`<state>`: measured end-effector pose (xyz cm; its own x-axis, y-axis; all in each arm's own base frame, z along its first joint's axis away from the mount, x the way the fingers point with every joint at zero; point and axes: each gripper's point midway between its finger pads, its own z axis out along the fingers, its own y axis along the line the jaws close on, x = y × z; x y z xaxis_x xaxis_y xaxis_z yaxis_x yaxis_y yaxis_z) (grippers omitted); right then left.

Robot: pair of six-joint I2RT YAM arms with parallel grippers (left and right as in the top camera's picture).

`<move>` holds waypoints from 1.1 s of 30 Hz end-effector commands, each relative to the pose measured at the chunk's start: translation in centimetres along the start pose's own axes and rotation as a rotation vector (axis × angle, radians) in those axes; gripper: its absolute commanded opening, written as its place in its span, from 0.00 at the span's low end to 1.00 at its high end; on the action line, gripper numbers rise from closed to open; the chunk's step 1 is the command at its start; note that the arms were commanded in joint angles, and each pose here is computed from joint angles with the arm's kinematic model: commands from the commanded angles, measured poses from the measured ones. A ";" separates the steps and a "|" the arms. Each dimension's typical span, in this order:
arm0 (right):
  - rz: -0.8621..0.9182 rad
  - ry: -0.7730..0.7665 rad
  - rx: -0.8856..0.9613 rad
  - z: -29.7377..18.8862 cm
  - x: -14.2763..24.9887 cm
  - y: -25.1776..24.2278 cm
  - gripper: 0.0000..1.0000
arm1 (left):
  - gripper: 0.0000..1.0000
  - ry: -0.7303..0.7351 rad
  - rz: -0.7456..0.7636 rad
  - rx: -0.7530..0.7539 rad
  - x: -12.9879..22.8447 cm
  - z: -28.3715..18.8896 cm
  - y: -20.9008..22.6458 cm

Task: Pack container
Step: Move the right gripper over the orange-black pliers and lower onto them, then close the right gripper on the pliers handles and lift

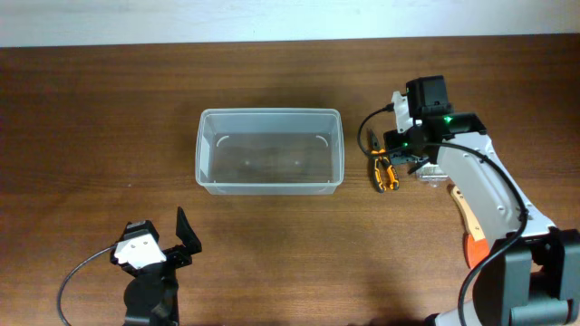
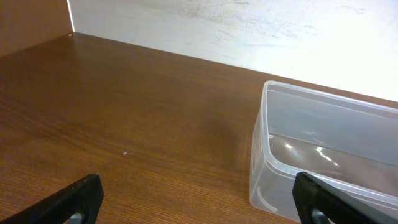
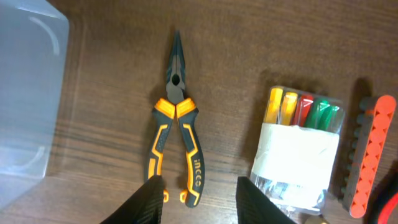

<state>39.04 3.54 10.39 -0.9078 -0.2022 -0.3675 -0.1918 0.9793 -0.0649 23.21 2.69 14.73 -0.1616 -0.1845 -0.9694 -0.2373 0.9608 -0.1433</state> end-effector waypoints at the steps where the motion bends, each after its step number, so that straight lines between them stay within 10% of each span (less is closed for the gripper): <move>1: -0.097 0.065 0.013 2.0 1.3 0.0 0.39 | 0.99 -0.002 0.009 0.000 0.1 0.0 0.0; 33: -0.020 0.263 0.008 8.1 5.3 0.2 0.36 | 0.99 -0.002 0.009 0.000 0.1 0.0 0.0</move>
<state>37.55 2.92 1.44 -0.9660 -0.2251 -0.1270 -0.2178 0.9735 -0.0689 23.21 2.69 14.73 -0.1620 -0.1845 -0.9694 -0.2373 0.9608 -0.1432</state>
